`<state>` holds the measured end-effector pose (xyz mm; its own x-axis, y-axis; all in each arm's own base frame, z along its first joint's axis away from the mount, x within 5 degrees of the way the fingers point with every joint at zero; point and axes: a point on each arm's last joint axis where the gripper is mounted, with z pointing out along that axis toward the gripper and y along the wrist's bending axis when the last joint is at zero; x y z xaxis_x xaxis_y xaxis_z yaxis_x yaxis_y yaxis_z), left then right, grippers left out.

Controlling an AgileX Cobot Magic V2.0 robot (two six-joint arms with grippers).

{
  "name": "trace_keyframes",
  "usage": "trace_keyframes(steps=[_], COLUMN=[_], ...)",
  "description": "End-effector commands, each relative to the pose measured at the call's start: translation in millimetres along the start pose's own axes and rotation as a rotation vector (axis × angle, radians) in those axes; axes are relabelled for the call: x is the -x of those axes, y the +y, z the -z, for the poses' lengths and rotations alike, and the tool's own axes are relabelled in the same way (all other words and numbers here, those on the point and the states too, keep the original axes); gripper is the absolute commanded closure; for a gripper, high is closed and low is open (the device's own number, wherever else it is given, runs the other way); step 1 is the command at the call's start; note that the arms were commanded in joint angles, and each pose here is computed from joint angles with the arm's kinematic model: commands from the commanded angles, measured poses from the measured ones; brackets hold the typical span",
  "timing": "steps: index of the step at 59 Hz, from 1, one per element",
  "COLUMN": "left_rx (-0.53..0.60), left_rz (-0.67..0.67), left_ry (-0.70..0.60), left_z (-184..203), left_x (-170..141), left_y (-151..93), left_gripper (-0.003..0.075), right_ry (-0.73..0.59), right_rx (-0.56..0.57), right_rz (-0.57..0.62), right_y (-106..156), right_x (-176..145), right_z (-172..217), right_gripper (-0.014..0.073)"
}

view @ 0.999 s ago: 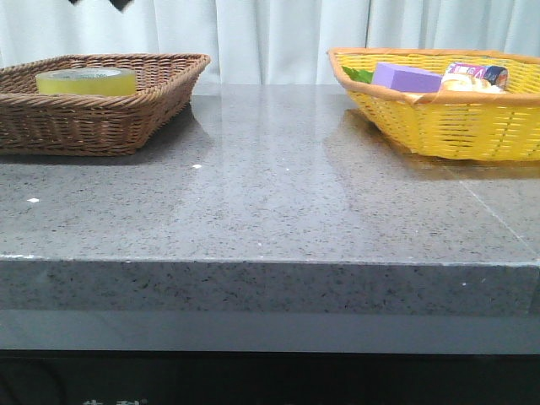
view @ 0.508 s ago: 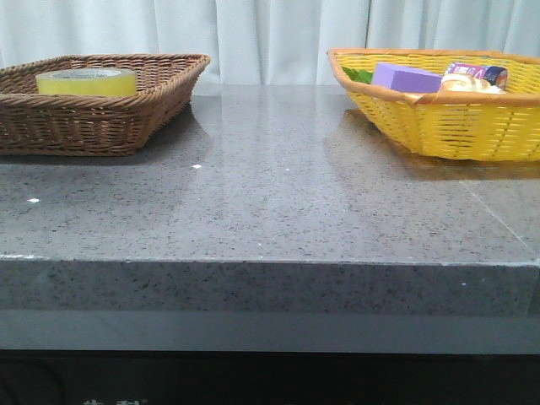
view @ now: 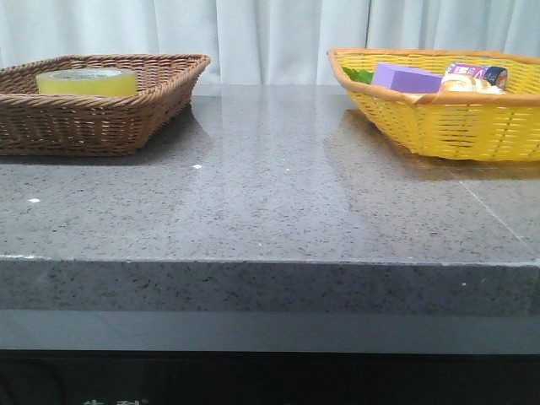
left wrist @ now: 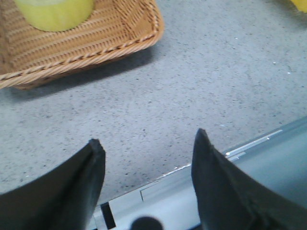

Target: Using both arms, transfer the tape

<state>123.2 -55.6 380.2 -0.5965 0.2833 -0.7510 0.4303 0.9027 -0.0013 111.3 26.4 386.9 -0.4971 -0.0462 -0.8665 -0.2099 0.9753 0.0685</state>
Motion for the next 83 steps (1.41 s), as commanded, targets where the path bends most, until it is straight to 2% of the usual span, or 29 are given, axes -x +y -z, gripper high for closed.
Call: trace_keyframes(steps=[1,11,16,21,27,34,37,65,75,83], left_rx=[0.003,0.004,0.004,0.004,0.005,0.006,0.004,-0.006,0.025,0.11], left_rz=[-0.002,-0.002,-0.002,-0.002,-0.002,-0.002,0.0,0.004,0.031,0.073], left_ry=[-0.156,-0.179,-0.177,-0.183,-0.201,-0.233,-0.231,-0.234,-0.281,-0.402], left_z=[13.8,17.1,16.2,15.9,16.2,16.9,16.8,17.6,13.4,9.4], left_x=[0.0,-10.2,-10.8,-10.4,-8.8,-6.0,-6.2,-6.4,-27.0,-58.2], left_y=[-1.0,-1.3,-1.3,-1.2,-1.2,-1.1,-1.3,-2.3,1.6,8.9], left_gripper=[0.0313,0.0316,0.036,0.0447,0.0598,0.0739,0.074,0.074,0.074,0.074], right_ry=[-0.055,-0.037,-0.037,-0.034,-0.034,-0.034,-0.034,-0.034,-0.033,-0.033], right_rx=[-0.015,0.007,0.007,0.007,0.007,0.011,0.011,0.011,0.012,0.012], right_rz=[-0.005,-0.024,-0.023,-0.023,-0.023,-0.026,-0.026,-0.026,-0.027,-0.027], right_y=[-1.3,0.6,0.6,0.6,0.6,1.0,1.0,1.0,1.0,1.0], right_x=[8.5,6.8,6.8,6.6,6.5,6.5,6.5,6.5,6.5,6.5], right_z=[5.6,5.5,5.5,5.5,5.5,5.5,5.5,5.5,5.5,5.5], right_gripper=[0.0193,0.0193,0.021,0.0304,0.0476,0.0624,0.0669,0.0663,0.0663,0.0663])
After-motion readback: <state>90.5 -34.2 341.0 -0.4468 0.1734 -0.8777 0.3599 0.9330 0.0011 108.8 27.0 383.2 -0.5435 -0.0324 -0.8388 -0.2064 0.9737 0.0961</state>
